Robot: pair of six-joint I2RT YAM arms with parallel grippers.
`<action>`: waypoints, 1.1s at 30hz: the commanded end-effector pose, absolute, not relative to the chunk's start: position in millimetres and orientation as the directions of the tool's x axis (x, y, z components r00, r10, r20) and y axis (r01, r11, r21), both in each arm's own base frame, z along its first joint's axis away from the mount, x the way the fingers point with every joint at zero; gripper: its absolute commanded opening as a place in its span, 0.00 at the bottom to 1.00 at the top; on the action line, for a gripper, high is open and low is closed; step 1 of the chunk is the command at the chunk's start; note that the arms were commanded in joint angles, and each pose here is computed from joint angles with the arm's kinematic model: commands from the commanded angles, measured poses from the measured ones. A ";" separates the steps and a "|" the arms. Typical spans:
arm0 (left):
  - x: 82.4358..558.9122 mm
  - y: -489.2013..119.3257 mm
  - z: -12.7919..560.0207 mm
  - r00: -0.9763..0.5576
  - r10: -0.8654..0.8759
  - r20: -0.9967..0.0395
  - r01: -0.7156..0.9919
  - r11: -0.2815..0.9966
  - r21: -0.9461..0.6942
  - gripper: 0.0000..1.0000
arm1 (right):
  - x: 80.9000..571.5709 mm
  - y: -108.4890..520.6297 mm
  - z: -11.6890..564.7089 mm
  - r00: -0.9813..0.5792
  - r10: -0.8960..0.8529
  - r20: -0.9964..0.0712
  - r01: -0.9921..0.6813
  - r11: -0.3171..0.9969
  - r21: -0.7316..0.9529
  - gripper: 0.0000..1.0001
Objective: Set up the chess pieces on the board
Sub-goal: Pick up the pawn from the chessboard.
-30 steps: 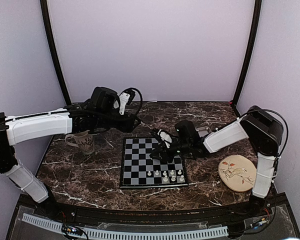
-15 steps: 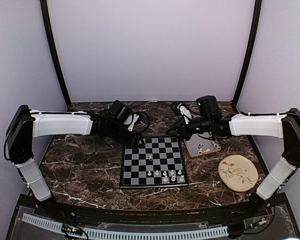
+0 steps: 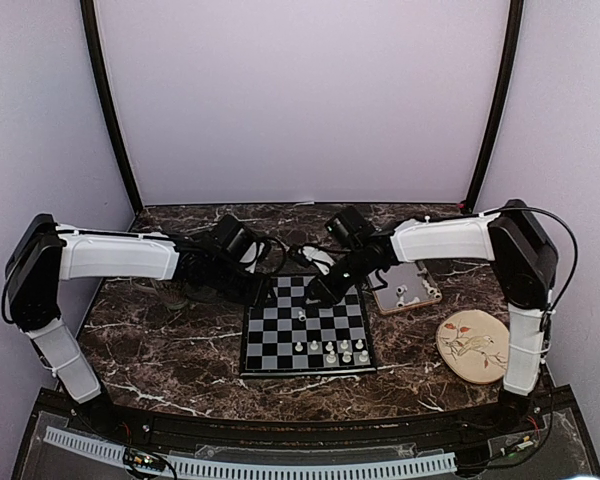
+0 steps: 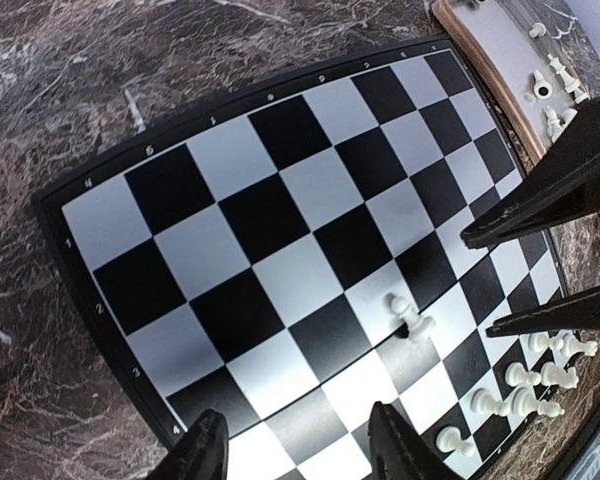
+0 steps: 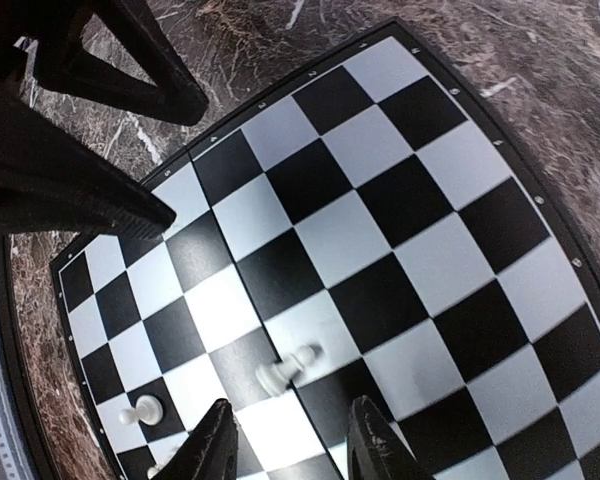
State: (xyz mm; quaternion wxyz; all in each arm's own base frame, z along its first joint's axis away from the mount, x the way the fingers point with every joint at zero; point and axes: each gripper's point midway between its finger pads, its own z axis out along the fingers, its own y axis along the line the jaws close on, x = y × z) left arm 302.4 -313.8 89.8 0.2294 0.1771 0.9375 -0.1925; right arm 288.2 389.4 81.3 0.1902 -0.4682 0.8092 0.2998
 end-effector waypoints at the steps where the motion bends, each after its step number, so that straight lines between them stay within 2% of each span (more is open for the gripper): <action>1: 296.6 -296.0 103.5 -0.834 0.202 -0.513 0.385 0.879 -0.280 0.50 | 282.4 408.8 73.2 -0.489 -0.682 -0.544 -0.872 0.383 0.305 0.39; 16: 292.3 -294.5 98.6 -0.838 0.193 -0.510 0.381 0.876 -0.295 0.50 | 289.8 405.7 41.2 -0.456 -0.762 -0.459 -0.883 0.453 0.125 0.41; 33: 292.4 -297.7 98.5 -0.837 0.205 -0.508 0.395 0.869 -0.299 0.50 | 287.3 388.7 35.3 -0.440 -0.783 -0.439 -0.886 0.459 0.069 0.32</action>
